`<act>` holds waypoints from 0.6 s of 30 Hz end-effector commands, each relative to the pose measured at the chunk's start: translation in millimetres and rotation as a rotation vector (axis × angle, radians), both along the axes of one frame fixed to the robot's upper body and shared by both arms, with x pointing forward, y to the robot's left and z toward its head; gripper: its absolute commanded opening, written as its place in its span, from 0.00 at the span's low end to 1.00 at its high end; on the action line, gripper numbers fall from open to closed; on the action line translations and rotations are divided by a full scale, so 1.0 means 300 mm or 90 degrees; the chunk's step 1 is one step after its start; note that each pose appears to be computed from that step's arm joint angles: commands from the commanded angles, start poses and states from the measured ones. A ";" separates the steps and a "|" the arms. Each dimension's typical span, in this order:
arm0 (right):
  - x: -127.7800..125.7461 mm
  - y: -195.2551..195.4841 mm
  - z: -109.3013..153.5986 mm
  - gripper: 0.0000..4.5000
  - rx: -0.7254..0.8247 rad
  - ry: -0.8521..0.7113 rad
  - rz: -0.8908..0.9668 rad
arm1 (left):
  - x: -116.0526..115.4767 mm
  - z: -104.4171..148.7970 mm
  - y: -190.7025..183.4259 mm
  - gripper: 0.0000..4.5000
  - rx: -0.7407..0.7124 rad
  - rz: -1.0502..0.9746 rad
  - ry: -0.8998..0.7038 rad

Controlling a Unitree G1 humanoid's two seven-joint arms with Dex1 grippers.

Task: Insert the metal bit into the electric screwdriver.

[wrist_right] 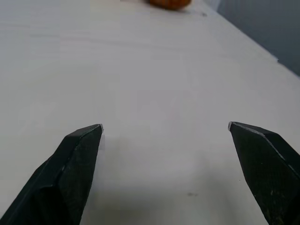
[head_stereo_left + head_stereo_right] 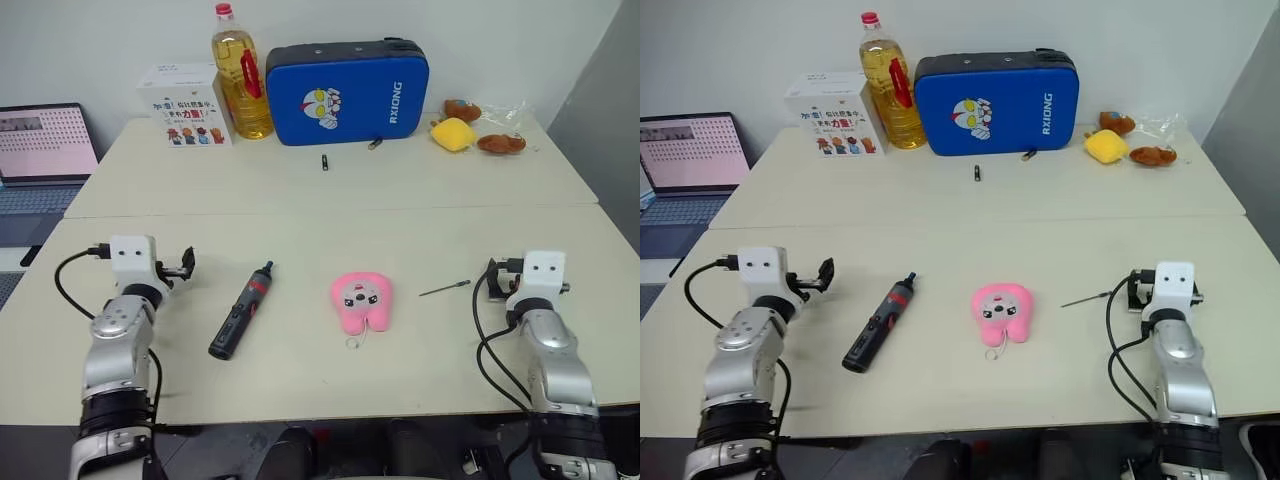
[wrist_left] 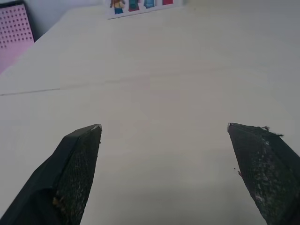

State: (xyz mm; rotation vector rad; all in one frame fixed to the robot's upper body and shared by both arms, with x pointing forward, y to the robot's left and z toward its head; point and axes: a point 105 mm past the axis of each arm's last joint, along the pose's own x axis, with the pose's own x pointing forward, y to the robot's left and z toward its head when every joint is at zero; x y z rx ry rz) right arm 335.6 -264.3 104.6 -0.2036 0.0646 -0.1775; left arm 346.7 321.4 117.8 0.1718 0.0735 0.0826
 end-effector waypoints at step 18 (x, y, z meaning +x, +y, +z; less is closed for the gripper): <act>-0.117 0.639 0.046 1.00 0.033 0.224 0.784 | -0.294 0.176 -0.554 0.99 0.090 -0.789 0.201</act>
